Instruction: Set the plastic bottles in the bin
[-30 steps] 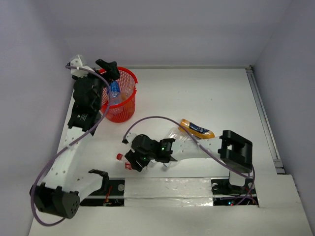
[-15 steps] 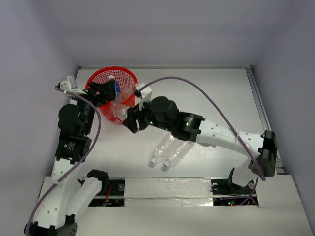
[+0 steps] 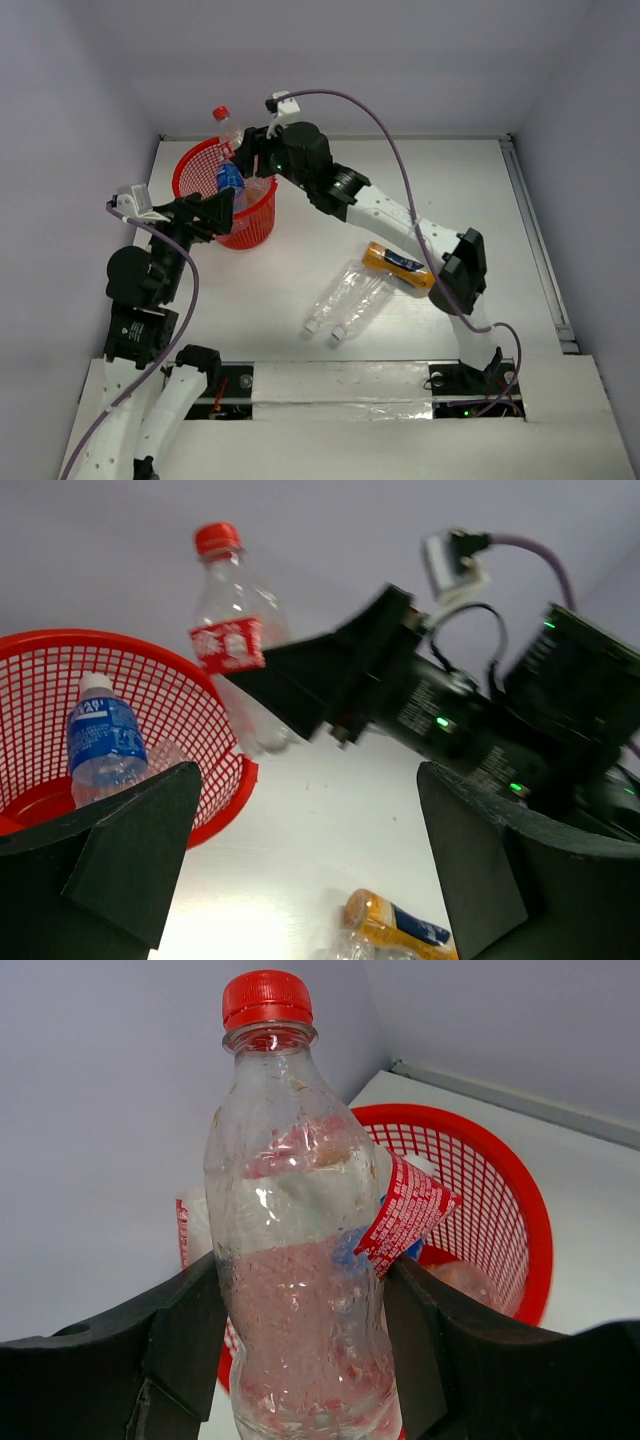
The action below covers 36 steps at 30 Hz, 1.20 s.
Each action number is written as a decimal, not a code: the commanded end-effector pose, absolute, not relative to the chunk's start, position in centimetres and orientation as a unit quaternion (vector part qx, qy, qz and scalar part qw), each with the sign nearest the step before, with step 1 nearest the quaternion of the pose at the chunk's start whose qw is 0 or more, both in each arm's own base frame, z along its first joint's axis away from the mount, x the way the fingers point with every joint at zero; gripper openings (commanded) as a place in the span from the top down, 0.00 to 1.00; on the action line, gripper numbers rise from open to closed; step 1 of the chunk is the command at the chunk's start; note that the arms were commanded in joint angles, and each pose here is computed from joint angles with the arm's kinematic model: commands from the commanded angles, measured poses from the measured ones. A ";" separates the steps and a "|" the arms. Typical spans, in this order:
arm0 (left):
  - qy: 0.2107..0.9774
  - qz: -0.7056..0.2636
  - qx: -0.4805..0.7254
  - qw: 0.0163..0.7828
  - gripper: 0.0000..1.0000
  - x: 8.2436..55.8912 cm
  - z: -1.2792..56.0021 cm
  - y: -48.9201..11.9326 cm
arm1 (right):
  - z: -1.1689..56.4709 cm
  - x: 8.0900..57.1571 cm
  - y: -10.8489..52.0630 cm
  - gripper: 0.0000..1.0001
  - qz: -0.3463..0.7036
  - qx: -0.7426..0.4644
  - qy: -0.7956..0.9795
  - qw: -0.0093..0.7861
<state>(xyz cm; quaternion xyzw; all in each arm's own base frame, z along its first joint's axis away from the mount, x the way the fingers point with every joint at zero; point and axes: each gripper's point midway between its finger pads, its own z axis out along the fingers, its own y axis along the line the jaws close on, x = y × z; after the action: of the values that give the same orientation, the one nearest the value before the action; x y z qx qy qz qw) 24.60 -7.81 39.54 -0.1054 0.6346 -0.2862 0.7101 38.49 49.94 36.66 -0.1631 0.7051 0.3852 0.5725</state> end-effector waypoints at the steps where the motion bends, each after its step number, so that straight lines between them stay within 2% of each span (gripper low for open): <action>1: 0.638 -0.300 -0.077 0.705 0.14 23.9 39.3 -8.7 | 38.9 39.2 51.5 0.44 0.410 -0.157 0.682 0.585; 4: 0.643 -0.301 -0.074 0.700 0.14 23.8 38.5 -8.8 | 37.8 40.3 52.1 0.38 0.409 -0.150 0.688 0.581; 9: 0.651 -0.300 -0.069 0.694 0.14 24.0 37.8 -9.0 | 35.9 41.1 51.5 0.33 0.398 -0.130 0.705 0.573; 12: 0.653 -0.301 -0.067 0.692 0.14 24.2 37.7 -9.2 | 36.2 40.9 51.1 0.21 0.399 -0.125 0.702 0.576; 13: 0.656 -0.301 -0.067 0.689 0.15 24.3 37.5 -9.2 | 36.1 41.0 51.0 0.14 0.397 -0.125 0.704 0.576; 15: 0.658 -0.302 -0.065 0.687 0.17 24.3 37.5 -9.4 | 37.0 40.7 50.7 0.10 0.399 -0.123 0.700 0.579; 21: 0.662 -0.322 -0.044 0.675 0.29 24.2 37.6 -10.4 | 42.2 39.5 48.1 0.08 0.403 -0.112 0.671 0.613; 23: 0.666 -0.334 -0.031 0.666 0.37 24.2 37.5 -11.1 | 43.8 39.2 46.6 0.11 0.397 -0.097 0.660 0.631; 24: 0.671 -0.339 -0.026 0.660 0.39 24.5 37.2 -11.5 | 42.8 39.1 46.0 0.13 0.385 -0.096 0.669 0.629; 26: 0.675 -0.354 -0.013 0.647 0.48 24.6 36.6 -12.4 | 46.0 38.5 42.8 0.21 0.383 -0.066 0.648 0.655; 27: 0.681 -0.360 -0.008 0.637 0.51 24.9 36.1 -13.0 | 44.5 38.3 42.2 0.27 0.374 -0.063 0.655 0.653; 28: 0.688 -0.368 0.002 0.625 0.54 24.8 35.4 -13.9 | 47.0 37.3 39.7 0.42 0.379 -0.047 0.637 0.669; 29: 0.693 -0.371 0.006 0.618 0.61 24.9 34.9 -14.5 | 47.2 37.0 38.6 0.51 0.374 -0.036 0.635 0.675; 31: 0.704 -0.383 0.025 0.597 0.67 24.8 33.7 -17.5 | 45.5 36.0 37.0 0.74 0.367 -0.033 0.640 0.674; 32: 0.720 -0.376 0.033 0.582 0.70 25.0 32.4 -18.9 | 47.6 34.8 34.6 0.78 0.372 -0.018 0.622 0.689; 33: 0.728 -0.373 0.047 0.573 0.74 24.2 31.8 -21.1 | 45.0 34.5 34.0 0.84 0.360 -0.022 0.639 0.679; 34: 0.739 -0.344 0.029 0.579 0.74 25.4 31.0 -20.6 | 44.6 33.8 33.3 0.86 0.360 -0.022 0.640 0.678; 36: 0.766 -0.333 0.067 0.546 0.76 24.6 28.1 -24.2 | 45.2 31.7 31.0 0.87 0.370 -0.018 0.631 0.682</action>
<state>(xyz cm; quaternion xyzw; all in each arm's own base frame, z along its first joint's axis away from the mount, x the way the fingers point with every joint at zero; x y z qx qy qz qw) 23.62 -22.46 29.81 0.0646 0.7524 -0.3773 0.5360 32.98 33.56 44.63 -0.0428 0.6507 0.3671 0.6634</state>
